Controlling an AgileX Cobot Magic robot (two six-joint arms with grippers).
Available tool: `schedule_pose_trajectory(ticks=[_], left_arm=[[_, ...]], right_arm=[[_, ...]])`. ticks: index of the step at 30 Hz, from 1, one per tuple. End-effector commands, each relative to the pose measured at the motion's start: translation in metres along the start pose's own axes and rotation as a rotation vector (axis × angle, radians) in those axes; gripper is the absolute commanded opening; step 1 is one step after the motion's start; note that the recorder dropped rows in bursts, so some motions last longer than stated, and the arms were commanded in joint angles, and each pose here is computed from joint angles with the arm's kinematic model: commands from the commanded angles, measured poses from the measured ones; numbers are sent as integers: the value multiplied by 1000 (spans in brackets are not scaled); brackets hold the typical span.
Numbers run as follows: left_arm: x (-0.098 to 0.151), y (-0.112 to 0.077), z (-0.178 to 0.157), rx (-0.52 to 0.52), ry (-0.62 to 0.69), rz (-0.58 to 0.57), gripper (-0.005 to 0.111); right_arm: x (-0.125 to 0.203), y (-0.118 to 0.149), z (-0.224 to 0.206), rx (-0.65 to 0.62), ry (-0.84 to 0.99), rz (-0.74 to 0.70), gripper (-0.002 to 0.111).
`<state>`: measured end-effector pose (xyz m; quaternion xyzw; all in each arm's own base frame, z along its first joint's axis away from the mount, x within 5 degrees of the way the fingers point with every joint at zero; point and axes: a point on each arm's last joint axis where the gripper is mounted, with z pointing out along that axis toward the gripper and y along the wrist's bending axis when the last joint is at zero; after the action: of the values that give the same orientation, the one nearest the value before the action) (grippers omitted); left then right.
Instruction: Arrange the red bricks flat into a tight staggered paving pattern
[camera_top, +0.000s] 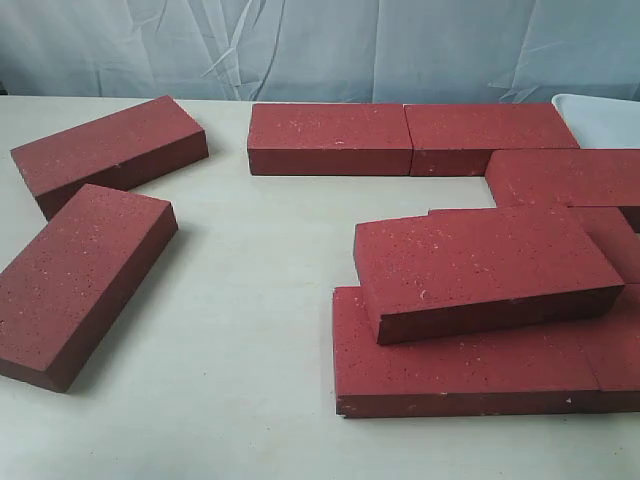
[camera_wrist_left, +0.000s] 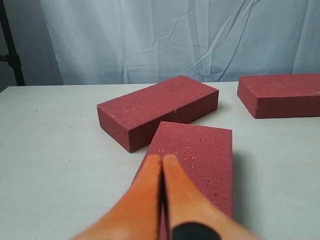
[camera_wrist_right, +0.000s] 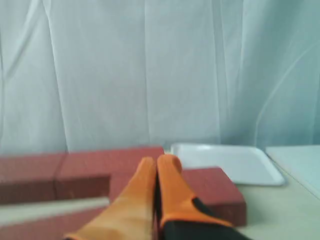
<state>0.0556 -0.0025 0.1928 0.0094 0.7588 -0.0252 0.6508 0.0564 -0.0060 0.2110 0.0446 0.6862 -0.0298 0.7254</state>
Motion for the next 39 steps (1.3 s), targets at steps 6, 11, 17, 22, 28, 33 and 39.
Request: schedule_pose_trajectory(ticks=[6, 11, 17, 22, 28, 33, 39], left_arm=[[1, 0, 0, 1, -1, 4, 1], [1, 0, 0, 1, -1, 4, 1], [1, 0, 0, 1, -1, 4, 1], [1, 0, 0, 1, -1, 4, 1], [1, 0, 0, 1, -1, 4, 1], [1, 0, 0, 1, -1, 4, 1], [1, 0, 0, 1, -1, 4, 1]], right_arm=[[-56, 5, -11, -139, -485, 349, -1], [-120, 12, -2, -169, -487, 228, -1], [-181, 16, 50, -131, -346, -30, -1], [-185, 18, 112, -133, -173, -322, -1], [-136, 2, 195, 0, 271, -556, -1], [-96, 6, 216, -22, 691, -869, -1], [-100, 44, 212, -611, 1042, -808, -1]])
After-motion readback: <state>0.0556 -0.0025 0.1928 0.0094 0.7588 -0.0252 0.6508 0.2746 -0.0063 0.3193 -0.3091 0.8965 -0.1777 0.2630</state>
